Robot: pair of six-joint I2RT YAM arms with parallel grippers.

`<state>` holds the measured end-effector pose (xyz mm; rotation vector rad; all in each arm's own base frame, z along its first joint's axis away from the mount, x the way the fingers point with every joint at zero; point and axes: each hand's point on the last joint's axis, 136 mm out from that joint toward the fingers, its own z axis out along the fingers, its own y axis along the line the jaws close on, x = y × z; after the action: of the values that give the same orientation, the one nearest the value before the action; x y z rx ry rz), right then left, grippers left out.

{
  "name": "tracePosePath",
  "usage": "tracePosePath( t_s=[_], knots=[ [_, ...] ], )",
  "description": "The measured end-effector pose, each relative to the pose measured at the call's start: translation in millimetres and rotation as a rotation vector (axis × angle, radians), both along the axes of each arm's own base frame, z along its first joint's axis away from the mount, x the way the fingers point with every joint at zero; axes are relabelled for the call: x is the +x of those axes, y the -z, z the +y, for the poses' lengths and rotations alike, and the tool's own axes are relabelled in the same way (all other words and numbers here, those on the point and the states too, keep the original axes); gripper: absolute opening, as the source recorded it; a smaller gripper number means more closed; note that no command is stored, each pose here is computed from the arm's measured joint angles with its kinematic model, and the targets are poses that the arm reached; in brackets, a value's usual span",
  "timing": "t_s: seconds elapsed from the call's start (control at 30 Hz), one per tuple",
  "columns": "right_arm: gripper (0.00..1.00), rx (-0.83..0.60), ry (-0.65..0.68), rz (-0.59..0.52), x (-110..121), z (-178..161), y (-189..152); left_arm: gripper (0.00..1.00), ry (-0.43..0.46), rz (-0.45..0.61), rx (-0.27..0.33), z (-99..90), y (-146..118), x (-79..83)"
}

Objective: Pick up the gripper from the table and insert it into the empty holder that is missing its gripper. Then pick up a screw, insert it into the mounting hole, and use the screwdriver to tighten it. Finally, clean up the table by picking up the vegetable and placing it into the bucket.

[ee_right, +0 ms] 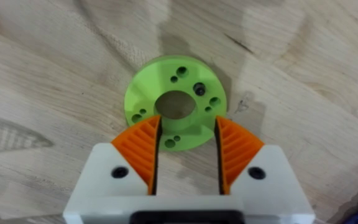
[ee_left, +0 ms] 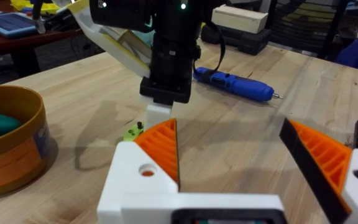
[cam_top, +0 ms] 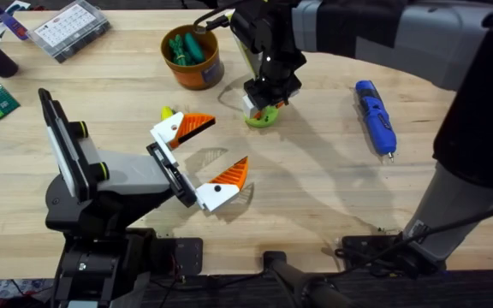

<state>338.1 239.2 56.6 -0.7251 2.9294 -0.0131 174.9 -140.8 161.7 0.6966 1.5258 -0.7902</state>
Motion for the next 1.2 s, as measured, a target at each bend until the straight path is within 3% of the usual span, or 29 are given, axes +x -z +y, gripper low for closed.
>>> tracePosePath(
  t_s=[0.43, 1.2],
  knots=[
    [0.500, 0.003, -0.001, -0.003, 0.7, 0.8, -0.1, 0.987, 0.000, -0.003, 0.000, 0.0, -0.6, 0.0],
    [0.500, 0.073, 0.018, -0.099, 28.5, 11.2, -5.3, 0.987, 0.000, -0.003, 0.000, 0.0, -0.6, 0.1]
  ],
)
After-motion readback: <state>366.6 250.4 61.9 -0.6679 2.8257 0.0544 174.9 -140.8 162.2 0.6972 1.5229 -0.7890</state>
